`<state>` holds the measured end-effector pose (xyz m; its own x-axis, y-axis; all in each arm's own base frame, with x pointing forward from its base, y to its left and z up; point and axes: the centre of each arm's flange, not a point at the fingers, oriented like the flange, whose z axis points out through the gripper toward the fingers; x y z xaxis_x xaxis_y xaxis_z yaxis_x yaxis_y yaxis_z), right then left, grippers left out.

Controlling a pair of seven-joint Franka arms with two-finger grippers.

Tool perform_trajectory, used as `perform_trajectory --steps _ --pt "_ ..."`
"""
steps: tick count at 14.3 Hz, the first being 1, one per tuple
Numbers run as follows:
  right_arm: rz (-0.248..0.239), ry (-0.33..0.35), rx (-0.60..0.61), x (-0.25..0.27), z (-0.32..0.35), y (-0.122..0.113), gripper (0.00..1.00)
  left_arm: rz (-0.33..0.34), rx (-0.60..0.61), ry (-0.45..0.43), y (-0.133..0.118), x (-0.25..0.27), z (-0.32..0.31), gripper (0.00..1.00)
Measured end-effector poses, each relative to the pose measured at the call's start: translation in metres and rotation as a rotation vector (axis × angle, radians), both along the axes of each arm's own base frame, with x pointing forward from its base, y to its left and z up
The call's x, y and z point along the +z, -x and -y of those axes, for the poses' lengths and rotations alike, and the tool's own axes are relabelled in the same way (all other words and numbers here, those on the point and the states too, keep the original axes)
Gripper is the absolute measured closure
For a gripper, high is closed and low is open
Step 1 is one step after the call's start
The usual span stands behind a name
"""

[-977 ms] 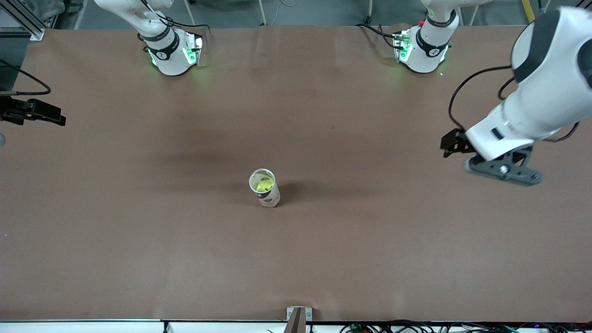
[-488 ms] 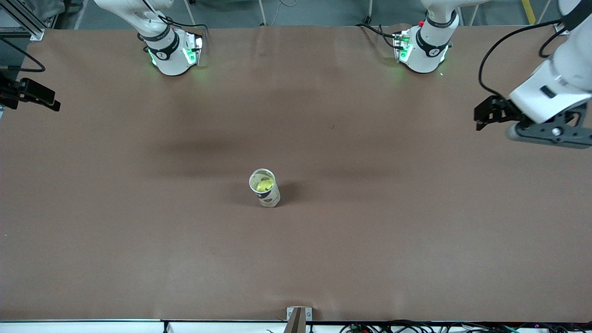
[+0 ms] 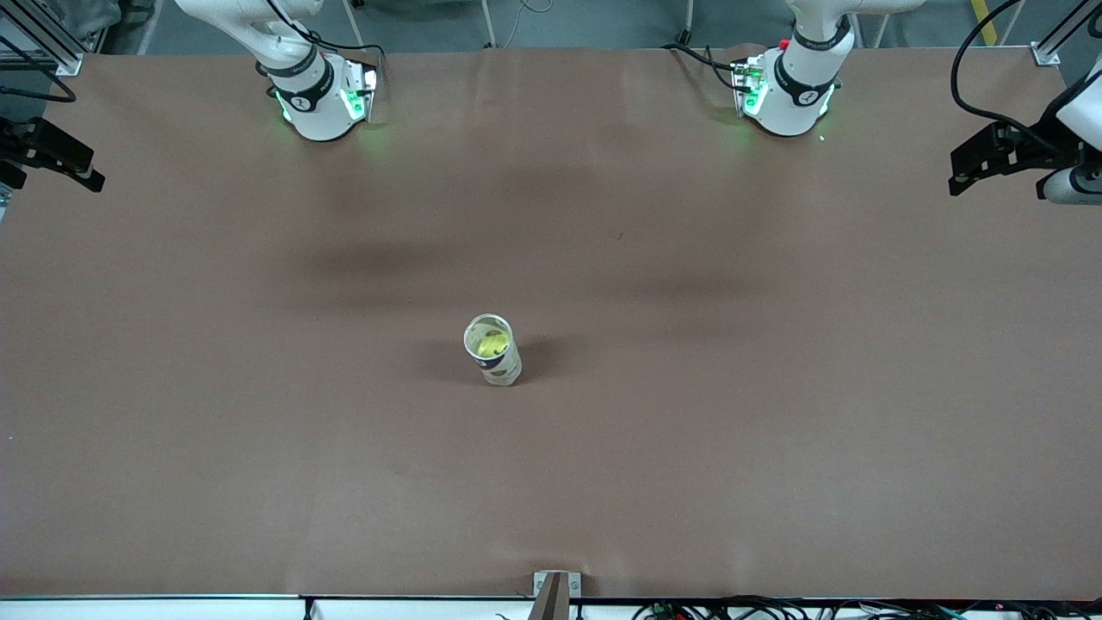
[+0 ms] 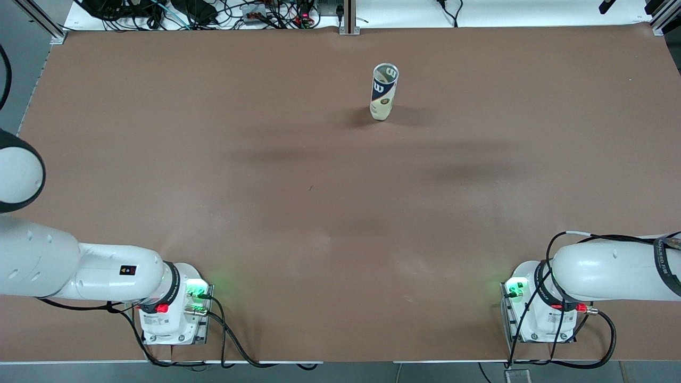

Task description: Insert tennis ball vertically with right arm

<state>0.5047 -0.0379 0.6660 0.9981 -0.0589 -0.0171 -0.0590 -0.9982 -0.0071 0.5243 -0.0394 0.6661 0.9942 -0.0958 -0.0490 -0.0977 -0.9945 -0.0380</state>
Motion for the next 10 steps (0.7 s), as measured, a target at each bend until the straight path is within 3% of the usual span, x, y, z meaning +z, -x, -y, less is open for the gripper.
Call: perform_trajectory --steps 6,10 --pt "-0.031 -0.002 -0.004 -0.008 0.002 0.002 0.00 0.017 -0.037 0.006 0.036 0.008 0.018 0.00" --pt "-0.034 -0.003 -0.006 -0.009 0.003 0.002 0.00 0.011 -0.050 0.034 0.040 0.007 0.025 0.00"
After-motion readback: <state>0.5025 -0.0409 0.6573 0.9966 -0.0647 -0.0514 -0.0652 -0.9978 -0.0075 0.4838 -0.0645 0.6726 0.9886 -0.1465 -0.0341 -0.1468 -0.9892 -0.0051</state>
